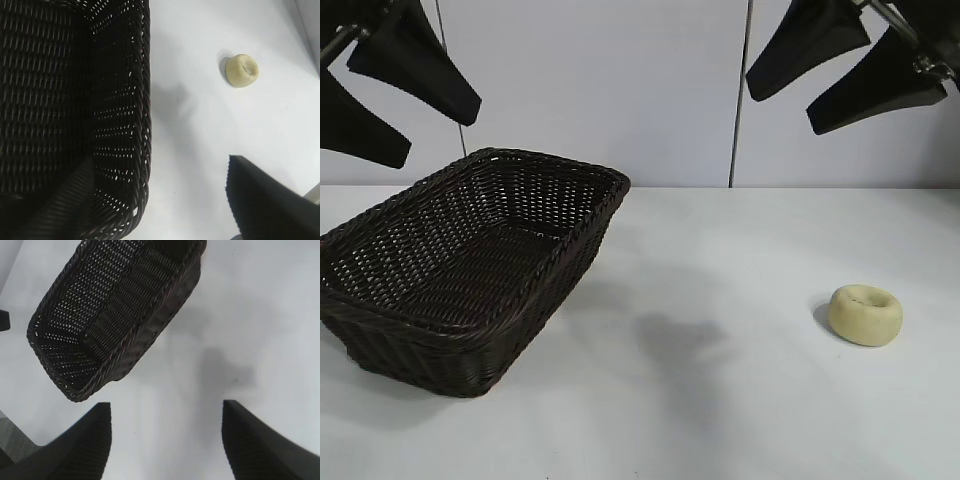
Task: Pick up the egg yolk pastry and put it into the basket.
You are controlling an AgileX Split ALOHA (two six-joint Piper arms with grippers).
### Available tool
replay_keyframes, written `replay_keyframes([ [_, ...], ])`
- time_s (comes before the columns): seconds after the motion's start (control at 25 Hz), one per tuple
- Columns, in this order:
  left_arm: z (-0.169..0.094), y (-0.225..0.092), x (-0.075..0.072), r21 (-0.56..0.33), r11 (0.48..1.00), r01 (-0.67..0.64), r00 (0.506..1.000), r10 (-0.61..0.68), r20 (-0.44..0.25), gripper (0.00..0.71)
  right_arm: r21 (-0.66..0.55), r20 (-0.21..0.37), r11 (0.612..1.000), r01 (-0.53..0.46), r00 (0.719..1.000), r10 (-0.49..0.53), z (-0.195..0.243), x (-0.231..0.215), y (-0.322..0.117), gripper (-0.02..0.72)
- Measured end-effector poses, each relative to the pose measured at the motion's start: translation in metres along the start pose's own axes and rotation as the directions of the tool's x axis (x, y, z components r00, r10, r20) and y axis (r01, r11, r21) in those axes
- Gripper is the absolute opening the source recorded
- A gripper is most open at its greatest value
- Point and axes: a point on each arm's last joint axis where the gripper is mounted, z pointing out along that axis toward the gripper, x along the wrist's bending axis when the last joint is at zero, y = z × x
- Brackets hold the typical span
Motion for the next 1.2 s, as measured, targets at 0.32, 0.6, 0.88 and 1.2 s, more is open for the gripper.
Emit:
replay_keyframes([
  [0.32, 0.0, 0.0, -0.0001, 0.0, 1.0, 0.001, 1.0, -0.001, 0.001, 0.535, 0.0, 0.0, 1.0, 0.0, 1.0, 0.0, 0.0, 0.0, 0.0, 0.465],
  [0.6, 0.0, 0.0, -0.0001, 0.0, 1.0, 0.001, 1.0, -0.001, 0.001, 0.535, 0.0, 0.0, 1.0, 0.0, 1.0, 0.0, 0.0, 0.0, 0.0, 0.465],
  [0.88, 0.0, 0.0, -0.0001, -0.001, 1.0, 0.0, 1.0, 0.0, 0.001, 0.535, 0.001, 0.0, 1.0, -0.001, 1.0, 0.001, 0.0, 0.0, -0.0001, 0.465],
  [1.2, 0.0, 0.0011, 0.0004, -0.012, 0.999, 0.044, 0.999, -0.044, -0.004, 0.535, 0.001, 0.0, 1.0, -0.001, 1.0, 0.001, 0.0, 0.0, -0.0001, 0.465],
])
